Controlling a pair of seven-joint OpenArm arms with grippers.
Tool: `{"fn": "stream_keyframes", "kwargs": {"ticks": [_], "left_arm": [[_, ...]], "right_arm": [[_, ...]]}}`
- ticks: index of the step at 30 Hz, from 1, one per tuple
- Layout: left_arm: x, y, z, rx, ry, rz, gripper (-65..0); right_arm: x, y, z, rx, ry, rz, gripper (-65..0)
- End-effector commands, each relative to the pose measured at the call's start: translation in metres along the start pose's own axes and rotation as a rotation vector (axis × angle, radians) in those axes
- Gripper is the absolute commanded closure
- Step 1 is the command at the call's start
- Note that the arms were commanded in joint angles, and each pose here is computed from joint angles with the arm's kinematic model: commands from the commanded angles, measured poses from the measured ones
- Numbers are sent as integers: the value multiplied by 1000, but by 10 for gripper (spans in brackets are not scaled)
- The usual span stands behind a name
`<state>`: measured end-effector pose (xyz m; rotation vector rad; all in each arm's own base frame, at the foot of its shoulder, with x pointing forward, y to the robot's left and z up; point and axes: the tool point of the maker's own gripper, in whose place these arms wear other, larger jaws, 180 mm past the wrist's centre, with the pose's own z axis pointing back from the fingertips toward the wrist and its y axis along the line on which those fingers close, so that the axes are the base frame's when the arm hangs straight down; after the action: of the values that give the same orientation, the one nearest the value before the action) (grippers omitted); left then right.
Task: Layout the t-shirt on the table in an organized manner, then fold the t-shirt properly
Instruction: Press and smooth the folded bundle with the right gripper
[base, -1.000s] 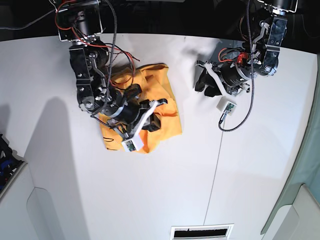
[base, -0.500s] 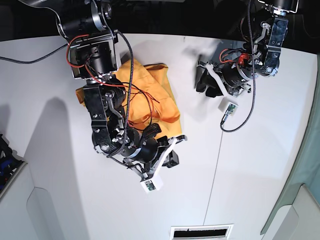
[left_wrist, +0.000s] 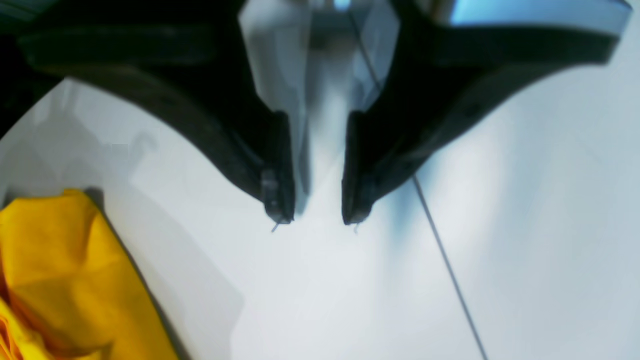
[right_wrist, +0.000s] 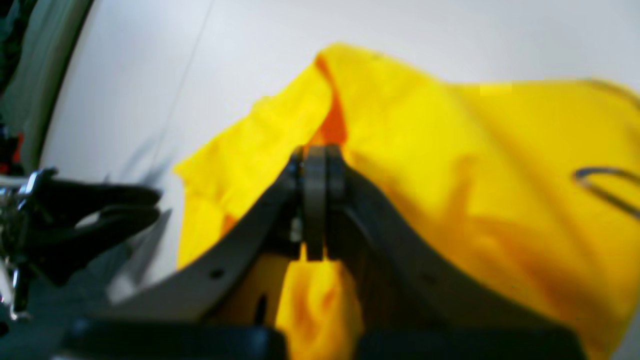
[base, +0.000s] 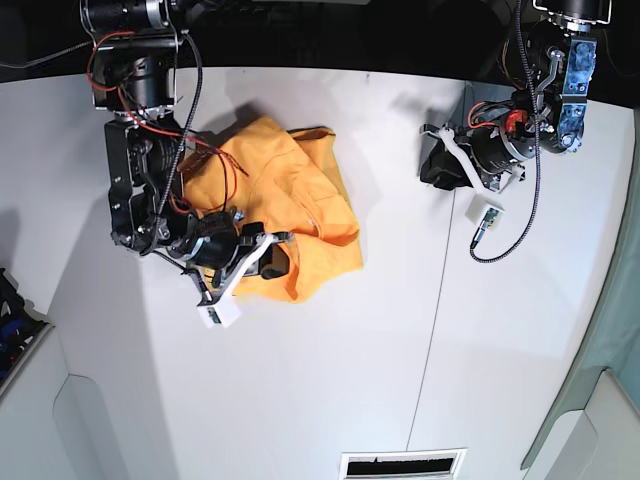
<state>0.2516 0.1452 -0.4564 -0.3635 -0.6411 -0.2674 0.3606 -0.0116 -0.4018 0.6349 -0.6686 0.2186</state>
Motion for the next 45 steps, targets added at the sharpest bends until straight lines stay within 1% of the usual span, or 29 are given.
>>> {"fn": "stream_keyframes", "kwargs": {"ticks": [1, 5, 6, 7, 8, 9, 10, 13, 15, 16, 17, 20, 23, 29, 35, 38, 39, 41, 43, 44, 45], "left_arm": [[5, 3, 3, 2, -9, -14, -178], [6, 3, 3, 3, -17, -15, -178], [6, 3, 3, 3, -17, -15, -178], [6, 3, 3, 3, -17, -15, -178], [6, 3, 3, 3, -17, -15, -178], [6, 3, 3, 3, -17, -15, -178], [6, 3, 3, 3, -16, -15, -178], [6, 3, 3, 2, -16, -15, -178], [5, 3, 3, 3, -14, -15, -178], [6, 3, 3, 3, -14, -15, -178], [6, 3, 3, 3, -14, -15, -178], [5, 3, 3, 3, -13, -15, -178], [5, 3, 3, 3, -11, -15, -178], [3, 3, 3, 3, -7, -14, -178], [2, 3, 3, 2, 0, -13, -178], [2, 3, 3, 3, 0, -13, -178], [2, 3, 3, 3, -1, -13, -178], [2, 4, 4, 2, -2, -11, -178], [3, 5, 4, 3, -2, -12, -178], [3, 4, 4, 2, -2, -12, -178], [3, 4, 4, 2, -2, -12, -178]], "right_arm": [[24, 8, 6, 31, -81, 22, 0], [18, 17, 6, 68, -103, -12, 0], [18, 19, 5, 71, -105, -15, -56], [18, 21, 3, 70, -106, -15, -148], [17, 21, 2, 62, -103, -9, -227], [18, 24, 0, 58, -104, 1, -279], [18, 25, -2, 51, -105, 13, -301], [12, 30, -8, 36, -78, 63, -301], [6, 28, -14, 6, -54, 80, -298], [2, 27, -18, -9, -43, 86, -285], [-2, 26, -21, -21, -35, 90, -258], [-11, 28, -30, -23, -19, 101, -136], [-9, 35, -35, -6, -45, 112, 0], [17, 60, -39, 69, -117, 170, 0], [67, 95, -42, 136, -203, 215, 0], [92, 109, -40, 175, -252, 216, 0], [98, 113, -38, 187, -266, 212, -49], [108, 119, -36, 209, -289, 202, -192], [111, 121, -36, 214, -295, 202, -310], [111, 121, -36, 213, -295, 202, -347], [110, 120, -36, 211, -289, 203, -361]]}}
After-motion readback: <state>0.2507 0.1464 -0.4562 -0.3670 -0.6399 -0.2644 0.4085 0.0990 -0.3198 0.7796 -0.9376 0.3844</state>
